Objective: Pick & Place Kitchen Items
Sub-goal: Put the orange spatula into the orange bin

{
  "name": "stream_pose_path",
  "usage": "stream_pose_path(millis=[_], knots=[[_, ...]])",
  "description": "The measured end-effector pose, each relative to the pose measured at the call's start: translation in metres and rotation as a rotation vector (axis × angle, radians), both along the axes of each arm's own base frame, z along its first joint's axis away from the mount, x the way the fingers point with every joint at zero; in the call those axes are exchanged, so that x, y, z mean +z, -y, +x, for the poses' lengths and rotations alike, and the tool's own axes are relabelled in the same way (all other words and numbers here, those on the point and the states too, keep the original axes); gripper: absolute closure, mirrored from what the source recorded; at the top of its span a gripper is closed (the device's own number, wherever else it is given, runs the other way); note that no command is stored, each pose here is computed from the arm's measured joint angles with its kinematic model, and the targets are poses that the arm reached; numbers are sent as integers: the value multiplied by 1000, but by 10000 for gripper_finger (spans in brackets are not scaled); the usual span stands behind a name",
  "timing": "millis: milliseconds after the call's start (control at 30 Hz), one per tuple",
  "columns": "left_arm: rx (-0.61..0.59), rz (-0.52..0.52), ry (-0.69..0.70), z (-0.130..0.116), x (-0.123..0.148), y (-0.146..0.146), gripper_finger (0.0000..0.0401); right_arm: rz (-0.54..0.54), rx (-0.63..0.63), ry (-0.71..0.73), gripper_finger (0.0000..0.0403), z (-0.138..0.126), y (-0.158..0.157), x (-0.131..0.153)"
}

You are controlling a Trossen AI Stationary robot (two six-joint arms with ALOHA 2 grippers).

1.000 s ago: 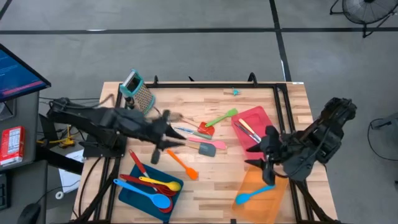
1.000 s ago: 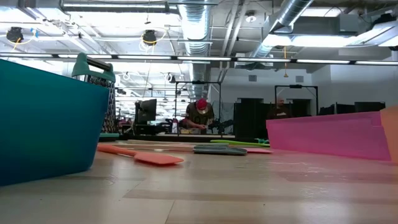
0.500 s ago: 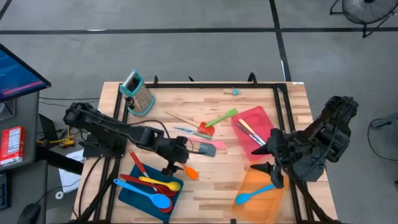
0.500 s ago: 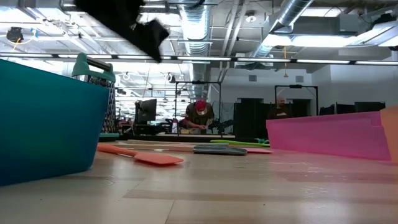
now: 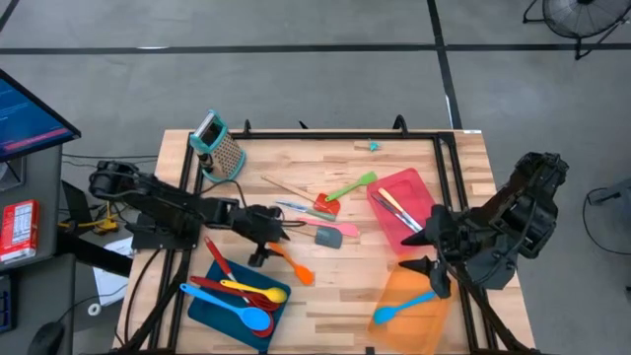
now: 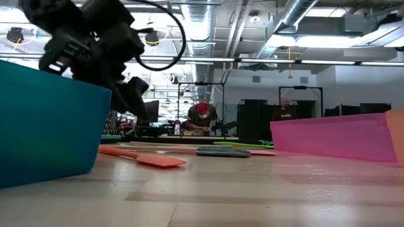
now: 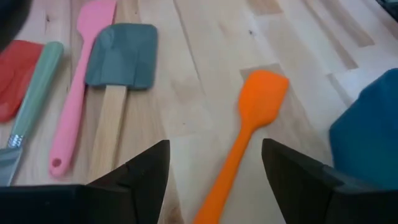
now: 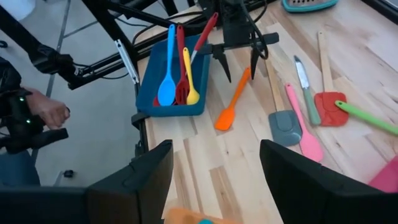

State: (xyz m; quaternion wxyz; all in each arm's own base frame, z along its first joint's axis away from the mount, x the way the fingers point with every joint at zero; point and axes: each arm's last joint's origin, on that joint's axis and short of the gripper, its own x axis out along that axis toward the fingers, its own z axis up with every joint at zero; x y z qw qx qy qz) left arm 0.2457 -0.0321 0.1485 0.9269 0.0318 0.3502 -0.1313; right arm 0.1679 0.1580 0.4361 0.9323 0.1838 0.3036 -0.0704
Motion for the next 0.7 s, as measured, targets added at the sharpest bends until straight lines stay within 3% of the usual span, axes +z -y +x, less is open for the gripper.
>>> stream_pose_path(millis=[433, 700], knots=[[-21, -23, -30, -15, -25, -28, 164, -14, -50, -13, 168, 7, 10, -1], [-134, -9, -77, -17, -48, -33, 164, -14, -67, -17, 168, 6, 11, -2]])
